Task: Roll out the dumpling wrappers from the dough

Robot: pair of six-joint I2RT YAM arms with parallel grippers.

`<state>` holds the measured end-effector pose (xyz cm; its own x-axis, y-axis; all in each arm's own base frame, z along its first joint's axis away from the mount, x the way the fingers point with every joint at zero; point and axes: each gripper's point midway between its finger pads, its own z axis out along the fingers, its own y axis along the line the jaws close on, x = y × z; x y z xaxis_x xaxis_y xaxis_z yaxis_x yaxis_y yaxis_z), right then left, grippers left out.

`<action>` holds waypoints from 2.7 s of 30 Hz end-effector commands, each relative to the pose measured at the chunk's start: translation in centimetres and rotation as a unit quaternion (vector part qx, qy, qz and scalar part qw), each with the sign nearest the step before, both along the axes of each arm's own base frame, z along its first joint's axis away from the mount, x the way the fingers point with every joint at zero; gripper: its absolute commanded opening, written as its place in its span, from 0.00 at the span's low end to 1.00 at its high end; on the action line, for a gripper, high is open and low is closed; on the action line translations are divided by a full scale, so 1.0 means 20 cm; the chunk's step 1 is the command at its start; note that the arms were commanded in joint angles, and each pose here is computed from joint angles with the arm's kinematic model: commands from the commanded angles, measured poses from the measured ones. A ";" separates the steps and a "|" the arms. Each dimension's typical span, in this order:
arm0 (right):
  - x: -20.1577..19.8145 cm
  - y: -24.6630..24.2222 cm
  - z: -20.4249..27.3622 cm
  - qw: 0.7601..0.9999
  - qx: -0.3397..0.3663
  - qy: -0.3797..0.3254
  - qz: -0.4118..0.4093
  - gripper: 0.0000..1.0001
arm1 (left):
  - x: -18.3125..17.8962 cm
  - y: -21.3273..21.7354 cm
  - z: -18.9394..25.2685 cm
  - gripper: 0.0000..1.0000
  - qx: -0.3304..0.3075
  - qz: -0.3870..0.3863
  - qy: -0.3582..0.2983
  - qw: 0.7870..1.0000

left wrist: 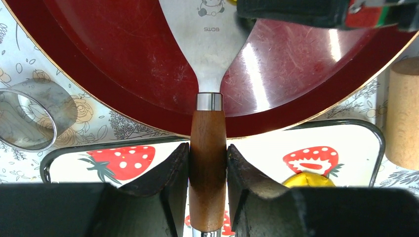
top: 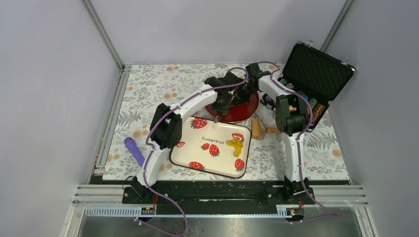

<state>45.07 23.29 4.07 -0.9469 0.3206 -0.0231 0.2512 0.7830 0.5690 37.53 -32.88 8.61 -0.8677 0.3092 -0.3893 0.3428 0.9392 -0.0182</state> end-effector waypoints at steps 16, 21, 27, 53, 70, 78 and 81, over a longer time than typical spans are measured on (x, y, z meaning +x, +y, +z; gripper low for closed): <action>0.01 0.02 0.01 1.000 -0.021 -0.002 0.010 0.13 | -0.04 0.10 0.18 0.00 -0.002 -0.007 -0.033 0.999; 0.02 0.03 0.05 1.000 -0.019 -0.012 0.013 0.13 | -0.01 0.07 0.16 0.00 -0.004 -0.008 -0.031 0.999; 0.02 0.02 0.03 0.999 -0.030 -0.007 0.020 0.14 | -0.07 0.12 0.26 0.00 -0.010 -0.010 -0.038 0.999; -0.56 -0.16 0.23 0.997 -0.017 -0.056 0.046 0.30 | -0.47 0.64 0.58 0.00 -0.057 0.083 -0.132 0.986; -1.07 -0.35 0.28 0.993 -0.029 -0.104 0.050 0.99 | -0.63 1.21 0.41 0.00 -0.028 0.214 -0.134 0.967; -1.19 -0.39 0.23 0.994 -0.030 -0.097 0.041 0.99 | -0.57 1.33 0.31 0.00 -0.015 0.243 -0.105 0.964; -1.22 -0.41 0.20 0.994 -0.041 -0.089 0.043 1.00 | -0.53 1.36 0.24 0.00 -0.009 0.249 -0.096 0.964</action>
<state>20.95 15.65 8.26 -0.9548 0.2269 -0.1921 0.0855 0.8283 0.5537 24.95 -5.77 14.51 -0.8310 -0.1377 -0.5389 -0.1613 0.9869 -0.0034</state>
